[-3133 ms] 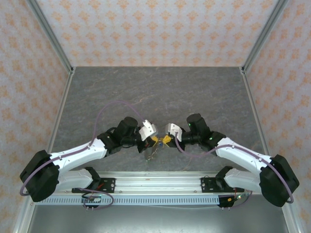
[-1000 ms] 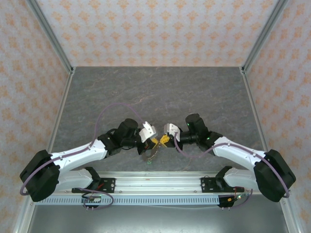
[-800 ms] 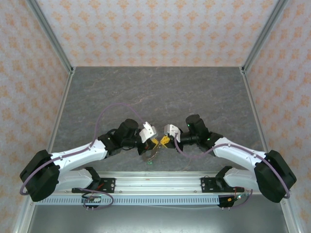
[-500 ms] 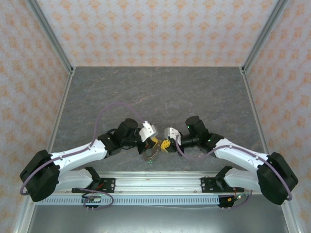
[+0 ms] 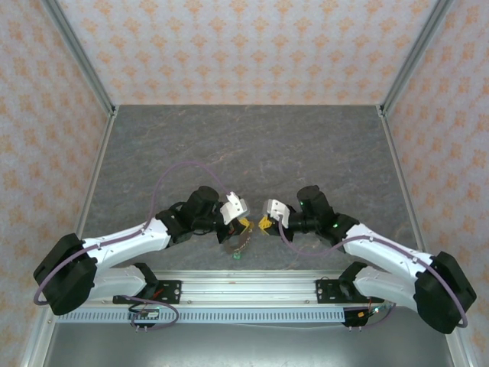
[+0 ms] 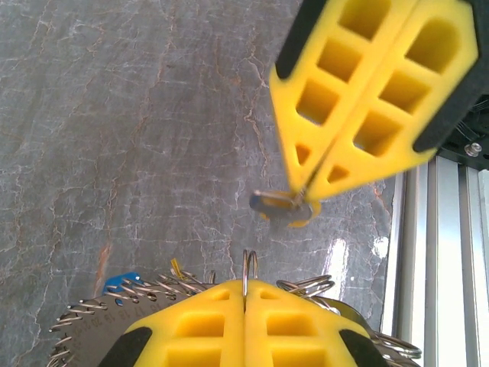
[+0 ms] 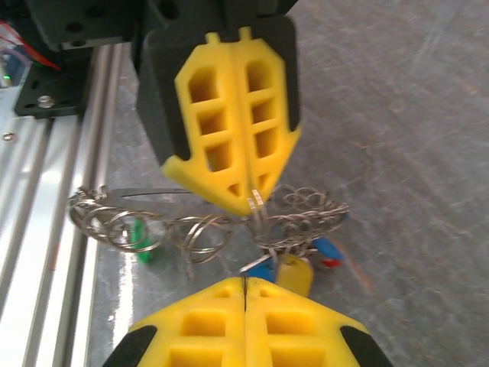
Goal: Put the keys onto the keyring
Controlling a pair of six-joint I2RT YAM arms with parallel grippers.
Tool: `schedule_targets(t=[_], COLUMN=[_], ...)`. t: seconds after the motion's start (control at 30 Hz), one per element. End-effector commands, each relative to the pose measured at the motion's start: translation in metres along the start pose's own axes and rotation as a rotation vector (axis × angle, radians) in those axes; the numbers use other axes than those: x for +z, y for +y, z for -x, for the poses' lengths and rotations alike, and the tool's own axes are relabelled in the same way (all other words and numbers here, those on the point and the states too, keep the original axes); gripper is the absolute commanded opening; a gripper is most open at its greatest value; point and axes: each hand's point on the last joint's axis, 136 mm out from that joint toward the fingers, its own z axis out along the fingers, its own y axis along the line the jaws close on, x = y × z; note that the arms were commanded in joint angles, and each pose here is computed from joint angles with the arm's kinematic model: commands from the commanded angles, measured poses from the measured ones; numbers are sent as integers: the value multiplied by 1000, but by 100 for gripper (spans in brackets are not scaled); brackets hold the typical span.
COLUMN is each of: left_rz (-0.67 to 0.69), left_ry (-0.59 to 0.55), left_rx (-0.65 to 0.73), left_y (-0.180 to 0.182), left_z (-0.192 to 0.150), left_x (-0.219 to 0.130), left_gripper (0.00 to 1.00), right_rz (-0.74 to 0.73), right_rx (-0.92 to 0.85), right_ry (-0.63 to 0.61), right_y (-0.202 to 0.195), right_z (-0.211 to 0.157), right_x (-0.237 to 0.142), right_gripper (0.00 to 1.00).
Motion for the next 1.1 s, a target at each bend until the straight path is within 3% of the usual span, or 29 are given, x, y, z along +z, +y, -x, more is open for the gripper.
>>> schedule_targets(t=[0.0, 0.23, 0.5, 0.87, 1.07], left_rz=[-23, -19, -12, -17, -9], left_ry=[-39, -56, -68, -71, -88], left_rx=[37, 10, -2, -3, -7], left_y=[-5, -3, -2, -3, -1], left_z=[15, 19, 19, 20, 27], left_x=[-4, -3, -3, -3, -4], left_gripper=[0, 0, 0, 0, 0], right_rz=[-64, 48, 128, 83, 87], right_rx=[-62, -54, -38, -24, -30], right_ry=[-38, -150, -158, -204, -163], right_y=[-11, -1, 8, -1, -1], right_z=[10, 32, 34, 43, 36], right_x=[-1, 9, 13, 14, 17], right_gripper=[0, 0, 0, 0, 0])
